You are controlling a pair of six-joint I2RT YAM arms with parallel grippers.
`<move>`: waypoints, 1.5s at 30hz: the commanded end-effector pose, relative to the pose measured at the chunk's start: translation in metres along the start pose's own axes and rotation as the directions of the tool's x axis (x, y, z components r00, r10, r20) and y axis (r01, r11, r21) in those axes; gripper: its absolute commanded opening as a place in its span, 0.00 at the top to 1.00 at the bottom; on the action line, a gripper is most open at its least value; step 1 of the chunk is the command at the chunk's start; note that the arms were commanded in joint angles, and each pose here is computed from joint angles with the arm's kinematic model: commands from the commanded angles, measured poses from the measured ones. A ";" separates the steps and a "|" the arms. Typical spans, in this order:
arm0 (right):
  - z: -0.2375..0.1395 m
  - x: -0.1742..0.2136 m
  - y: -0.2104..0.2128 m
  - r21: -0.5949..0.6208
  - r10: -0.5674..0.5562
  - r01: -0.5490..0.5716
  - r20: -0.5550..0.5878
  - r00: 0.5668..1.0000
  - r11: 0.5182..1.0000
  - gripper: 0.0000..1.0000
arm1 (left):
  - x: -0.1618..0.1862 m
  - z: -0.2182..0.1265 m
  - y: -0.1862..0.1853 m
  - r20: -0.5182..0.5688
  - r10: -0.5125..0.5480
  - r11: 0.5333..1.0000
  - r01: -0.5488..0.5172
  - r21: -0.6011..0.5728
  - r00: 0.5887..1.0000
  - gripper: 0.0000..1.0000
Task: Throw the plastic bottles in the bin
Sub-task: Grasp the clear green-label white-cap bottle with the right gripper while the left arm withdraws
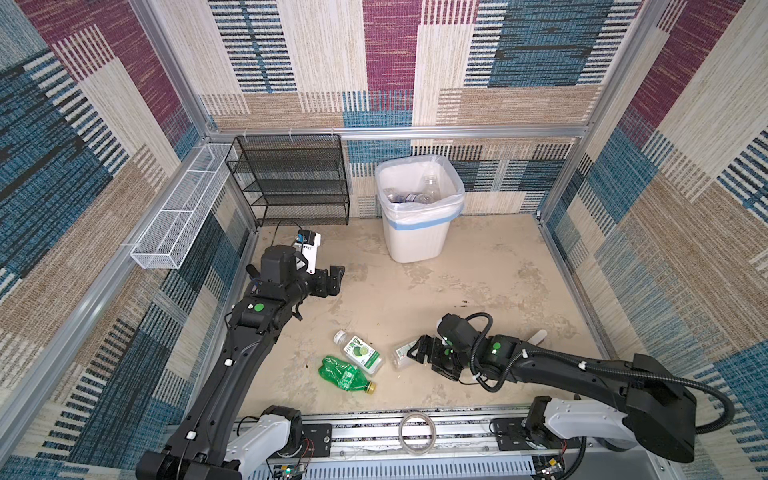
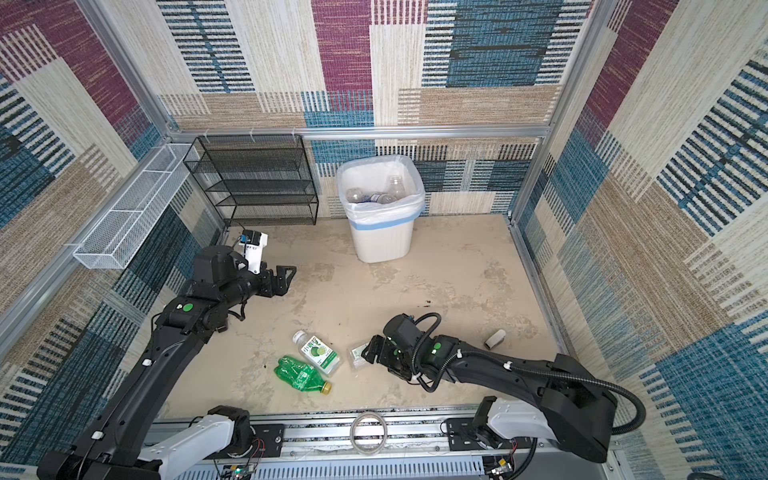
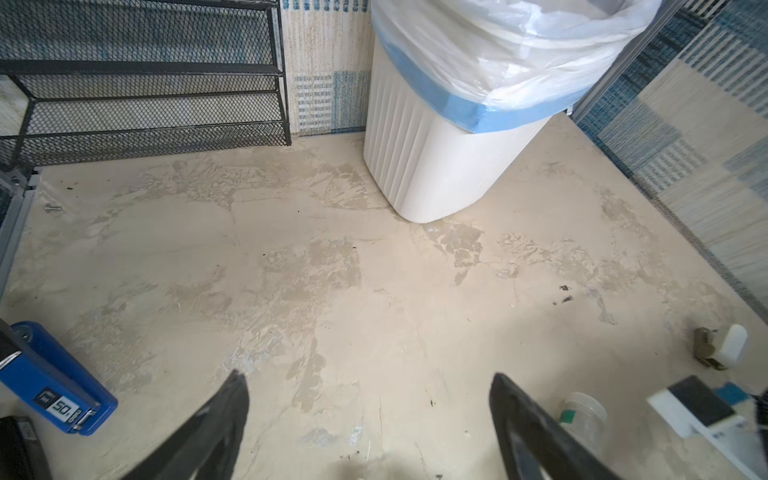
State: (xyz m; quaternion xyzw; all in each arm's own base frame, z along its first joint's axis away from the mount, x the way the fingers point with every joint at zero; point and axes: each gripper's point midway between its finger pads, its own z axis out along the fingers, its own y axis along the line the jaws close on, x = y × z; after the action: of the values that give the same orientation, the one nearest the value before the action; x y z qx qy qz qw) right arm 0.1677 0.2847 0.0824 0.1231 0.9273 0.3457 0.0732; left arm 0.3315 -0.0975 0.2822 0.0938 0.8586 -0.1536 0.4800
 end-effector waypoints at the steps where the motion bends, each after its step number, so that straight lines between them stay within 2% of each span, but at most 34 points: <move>1: 0.006 -0.011 0.026 -0.088 0.043 -0.043 0.005 0.999 0.995 0.07 | -0.008 -0.001 -0.005 0.030 -0.038 0.998 0.037 0.051 0.999 0.09; 4: 0.014 -0.022 0.027 -0.128 0.103 -0.102 0.002 0.995 0.987 0.08 | -0.007 -0.001 -0.002 0.028 -0.046 0.998 0.045 0.046 0.999 0.10; 6: 0.021 -0.028 0.018 -0.106 0.128 -0.128 -0.002 0.992 0.986 0.09 | -0.008 -0.003 0.001 0.031 -0.048 0.998 0.047 0.035 0.998 0.10; 16: 0.054 -0.056 0.010 -0.010 0.068 -0.068 0.013 0.998 0.998 0.10 | -0.010 -0.004 0.011 0.038 -0.077 0.997 0.076 0.027 0.996 0.10; 21: 0.065 -0.079 0.010 0.122 -0.068 0.060 0.060 0.996 0.991 0.13 | -0.011 -0.004 0.016 0.042 -0.098 0.995 0.097 0.027 0.994 0.11; 25: 0.072 -0.096 0.007 0.234 -0.189 0.169 0.067 0.980 0.957 0.16 | -0.011 -0.003 0.019 0.038 -0.114 0.993 0.112 0.033 0.993 0.11; 32: 0.082 -0.127 0.015 0.328 -0.370 0.337 0.041 0.928 0.882 0.22 | -0.010 -0.001 0.025 0.035 -0.126 0.992 0.125 0.023 0.991 0.13; 36: 0.072 -0.156 0.017 0.382 -0.434 0.383 0.054 0.899 0.841 0.22 | -0.009 0.002 0.027 0.026 -0.139 0.990 0.138 0.027 0.990 0.13; 40: 0.044 -0.176 0.027 0.426 -0.480 0.397 0.105 0.871 0.813 0.18 | -0.008 0.002 0.030 0.026 -0.143 0.990 0.142 0.020 0.989 0.14; 42: 0.033 -0.174 0.030 0.428 -0.463 0.376 0.119 0.878 0.822 0.17 | -0.008 0.003 0.032 0.024 -0.148 0.989 0.148 0.018 0.989 0.14; 45: 0.023 -0.153 0.031 0.375 -0.387 0.314 0.137 0.912 0.872 0.18 | -0.008 0.005 0.031 0.016 -0.158 0.987 0.158 0.031 0.987 0.14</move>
State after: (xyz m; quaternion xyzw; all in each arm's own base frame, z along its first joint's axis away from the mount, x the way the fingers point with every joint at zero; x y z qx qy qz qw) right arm 0.3414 0.2867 0.0933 -0.0272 0.9629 0.1457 0.2254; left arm 0.3461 -0.0678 0.2757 0.0327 0.8626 -0.1911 0.4672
